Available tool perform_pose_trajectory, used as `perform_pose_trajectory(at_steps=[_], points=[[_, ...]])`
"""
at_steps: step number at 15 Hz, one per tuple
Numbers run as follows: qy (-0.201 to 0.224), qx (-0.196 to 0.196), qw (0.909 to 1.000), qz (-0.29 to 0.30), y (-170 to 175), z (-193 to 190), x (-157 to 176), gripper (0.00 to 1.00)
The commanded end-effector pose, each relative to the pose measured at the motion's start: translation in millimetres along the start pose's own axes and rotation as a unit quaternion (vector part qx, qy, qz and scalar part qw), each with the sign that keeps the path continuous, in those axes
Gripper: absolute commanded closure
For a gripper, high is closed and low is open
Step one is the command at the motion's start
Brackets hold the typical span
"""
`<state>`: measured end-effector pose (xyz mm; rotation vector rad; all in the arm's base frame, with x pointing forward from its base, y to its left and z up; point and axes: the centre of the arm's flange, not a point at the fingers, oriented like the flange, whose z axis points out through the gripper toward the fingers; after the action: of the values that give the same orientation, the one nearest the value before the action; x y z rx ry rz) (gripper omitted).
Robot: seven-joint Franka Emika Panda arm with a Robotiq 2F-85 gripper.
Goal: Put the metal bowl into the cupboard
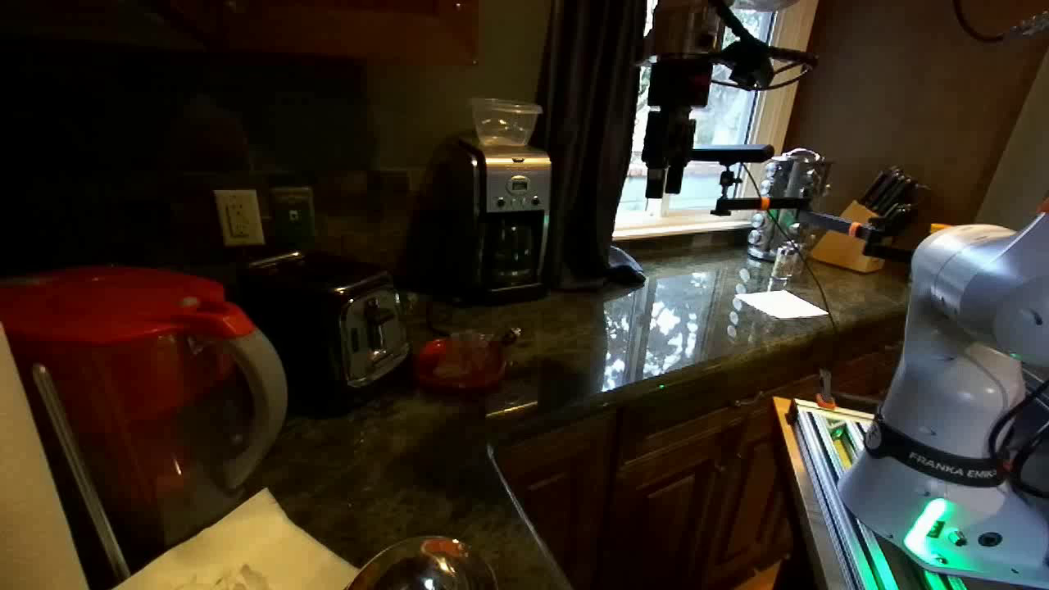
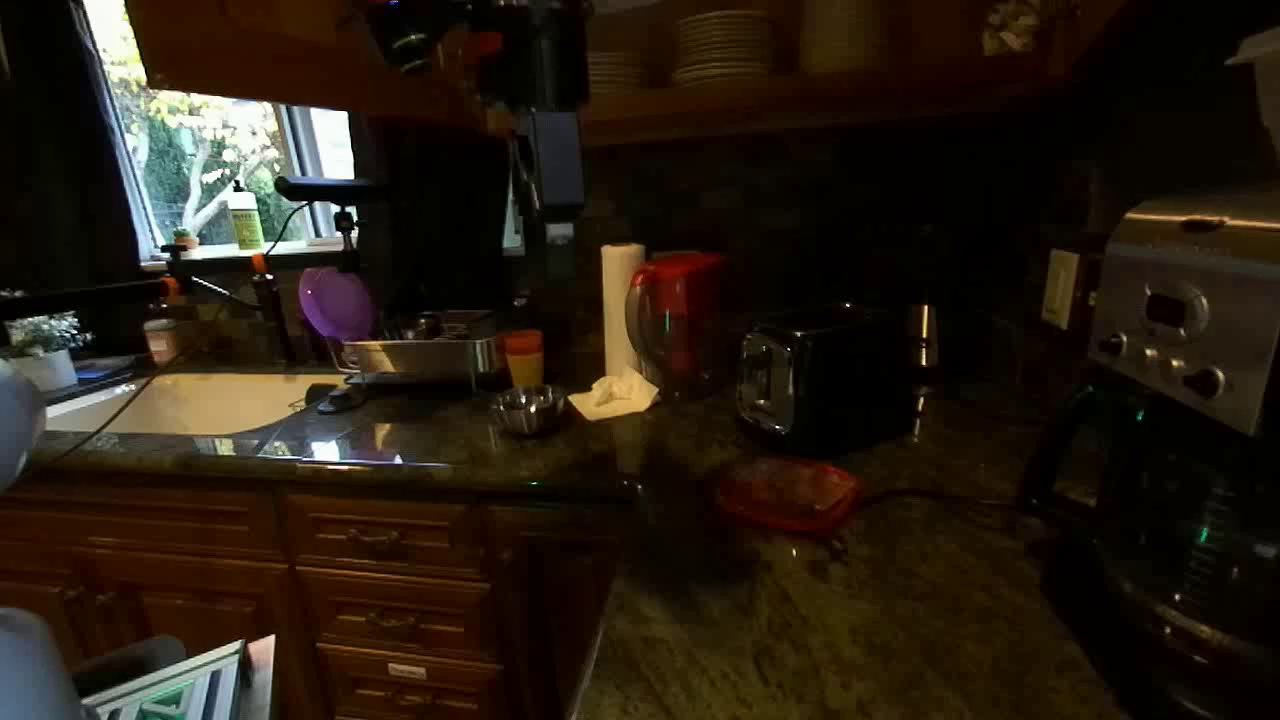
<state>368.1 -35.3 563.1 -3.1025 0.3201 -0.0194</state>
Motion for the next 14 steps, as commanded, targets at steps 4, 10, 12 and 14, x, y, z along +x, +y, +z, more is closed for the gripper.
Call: perform_pose_trajectory(at_steps=[4, 10, 12, 14], points=[[0.000, 0.000, 1.0000, 0.000, 0, 0, 0, 0.00], [0.000, 0.000, 1.0000, 0.000, 0, 0, 0, 0.00], [0.000, 0.000, 1.0000, 0.000, 0, 0, 0, 0.00], [-0.003, 0.014, 0.9994, 0.031, -27, 5, 14, 0.00]])
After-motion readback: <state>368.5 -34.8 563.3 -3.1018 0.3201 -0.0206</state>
